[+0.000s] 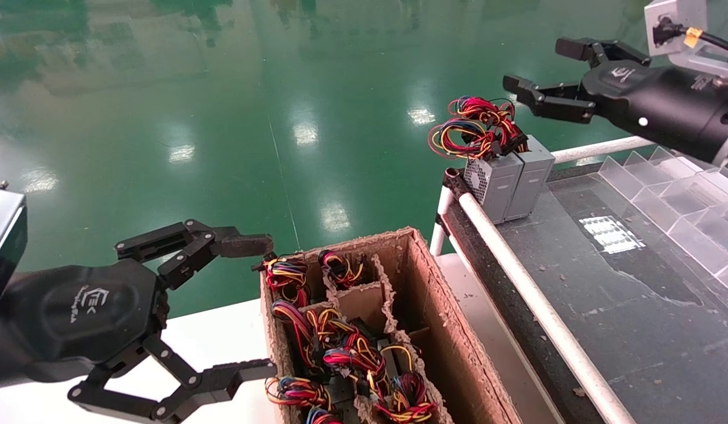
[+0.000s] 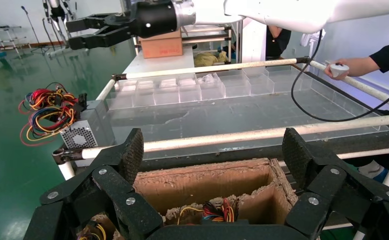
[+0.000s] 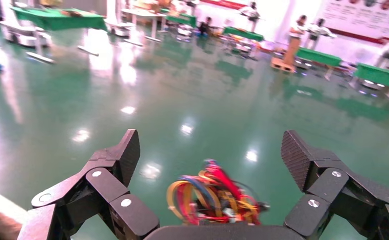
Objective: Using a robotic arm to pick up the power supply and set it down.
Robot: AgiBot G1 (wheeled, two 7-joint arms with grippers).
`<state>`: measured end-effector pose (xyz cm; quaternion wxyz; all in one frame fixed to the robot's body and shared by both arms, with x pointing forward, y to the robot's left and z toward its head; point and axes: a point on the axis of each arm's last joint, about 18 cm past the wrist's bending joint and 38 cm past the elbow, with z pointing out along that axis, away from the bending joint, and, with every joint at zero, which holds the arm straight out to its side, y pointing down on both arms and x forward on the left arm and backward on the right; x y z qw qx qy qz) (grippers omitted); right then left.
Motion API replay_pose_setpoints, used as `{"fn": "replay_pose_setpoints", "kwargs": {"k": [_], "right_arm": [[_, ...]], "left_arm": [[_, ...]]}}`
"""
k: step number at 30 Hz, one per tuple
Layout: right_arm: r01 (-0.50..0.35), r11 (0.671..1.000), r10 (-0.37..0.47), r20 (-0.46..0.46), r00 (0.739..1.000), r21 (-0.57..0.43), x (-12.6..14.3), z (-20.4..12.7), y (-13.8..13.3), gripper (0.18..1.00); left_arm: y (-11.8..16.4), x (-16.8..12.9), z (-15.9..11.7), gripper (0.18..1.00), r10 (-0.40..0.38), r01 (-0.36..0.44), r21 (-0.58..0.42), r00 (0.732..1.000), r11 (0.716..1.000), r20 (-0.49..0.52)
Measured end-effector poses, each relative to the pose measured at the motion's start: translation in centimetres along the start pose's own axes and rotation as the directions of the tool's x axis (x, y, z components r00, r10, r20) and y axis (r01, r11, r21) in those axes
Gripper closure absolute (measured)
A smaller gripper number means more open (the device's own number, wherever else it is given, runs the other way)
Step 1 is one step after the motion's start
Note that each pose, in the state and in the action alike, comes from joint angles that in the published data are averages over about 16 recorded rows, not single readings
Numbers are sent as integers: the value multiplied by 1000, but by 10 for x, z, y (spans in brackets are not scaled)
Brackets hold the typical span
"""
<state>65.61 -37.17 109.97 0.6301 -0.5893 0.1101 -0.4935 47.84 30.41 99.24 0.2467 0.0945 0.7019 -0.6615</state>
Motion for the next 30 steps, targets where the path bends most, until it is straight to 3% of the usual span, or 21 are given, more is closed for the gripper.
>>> {"fn": "replay_pose_setpoints", "kwargs": {"k": [13, 23, 30], "right_arm": [[-26, 998, 15, 197, 980, 56, -53, -32, -2, 178], [-49, 997, 21, 372, 928, 64, -103, -62, -5, 178], [-57, 997, 25, 435, 900, 60, -122, -74, -6, 178]], "left_arm": [[0, 0, 0, 184, 0, 0, 0, 1000, 1000, 0], [0, 0, 0, 184, 0, 0, 0, 1000, 1000, 0], [0, 0, 0, 184, 0, 0, 0, 1000, 1000, 0]]}}
